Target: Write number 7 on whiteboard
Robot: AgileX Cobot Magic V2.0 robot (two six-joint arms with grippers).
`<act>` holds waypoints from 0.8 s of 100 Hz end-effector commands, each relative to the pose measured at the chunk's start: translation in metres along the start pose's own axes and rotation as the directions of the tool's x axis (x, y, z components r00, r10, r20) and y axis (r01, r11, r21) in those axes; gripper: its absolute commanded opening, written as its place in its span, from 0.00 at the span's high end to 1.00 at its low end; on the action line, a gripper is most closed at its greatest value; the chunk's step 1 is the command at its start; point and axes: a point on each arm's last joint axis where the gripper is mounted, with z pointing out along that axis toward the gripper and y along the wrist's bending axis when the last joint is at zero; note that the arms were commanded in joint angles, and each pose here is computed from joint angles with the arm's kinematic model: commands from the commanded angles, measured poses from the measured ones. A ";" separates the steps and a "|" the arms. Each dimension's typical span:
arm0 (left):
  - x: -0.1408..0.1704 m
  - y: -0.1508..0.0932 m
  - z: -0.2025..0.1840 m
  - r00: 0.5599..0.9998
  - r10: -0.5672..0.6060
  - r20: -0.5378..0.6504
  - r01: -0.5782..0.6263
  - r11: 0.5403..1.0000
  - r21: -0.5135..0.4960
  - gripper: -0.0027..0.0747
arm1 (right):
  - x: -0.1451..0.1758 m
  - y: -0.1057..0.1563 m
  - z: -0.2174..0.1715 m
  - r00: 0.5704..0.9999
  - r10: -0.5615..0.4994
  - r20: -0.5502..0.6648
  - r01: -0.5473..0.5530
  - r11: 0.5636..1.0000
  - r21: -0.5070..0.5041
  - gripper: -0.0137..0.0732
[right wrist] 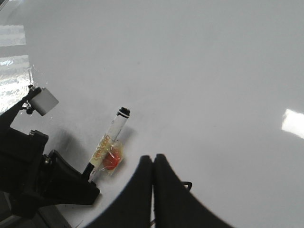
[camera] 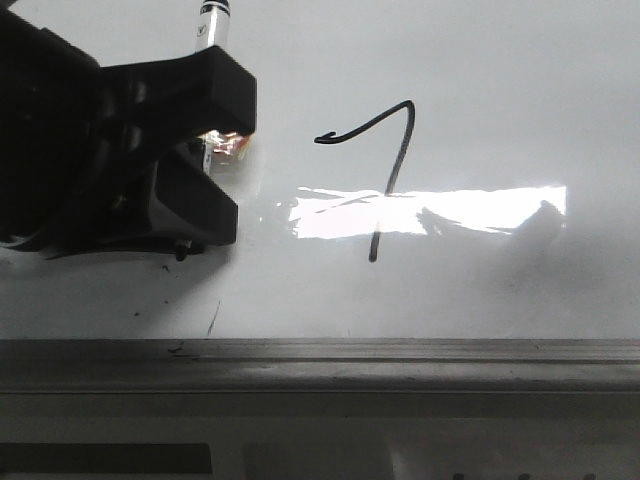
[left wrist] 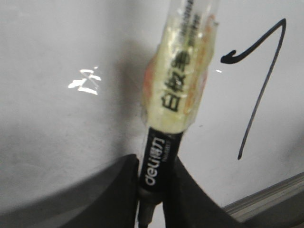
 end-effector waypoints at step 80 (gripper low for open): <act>-0.001 0.036 0.013 0.997 0.015 0.070 0.009 0.942 -0.336 0.59 | -0.010 0.004 -0.003 0.999 0.007 0.046 -0.005 0.999 -0.053 0.92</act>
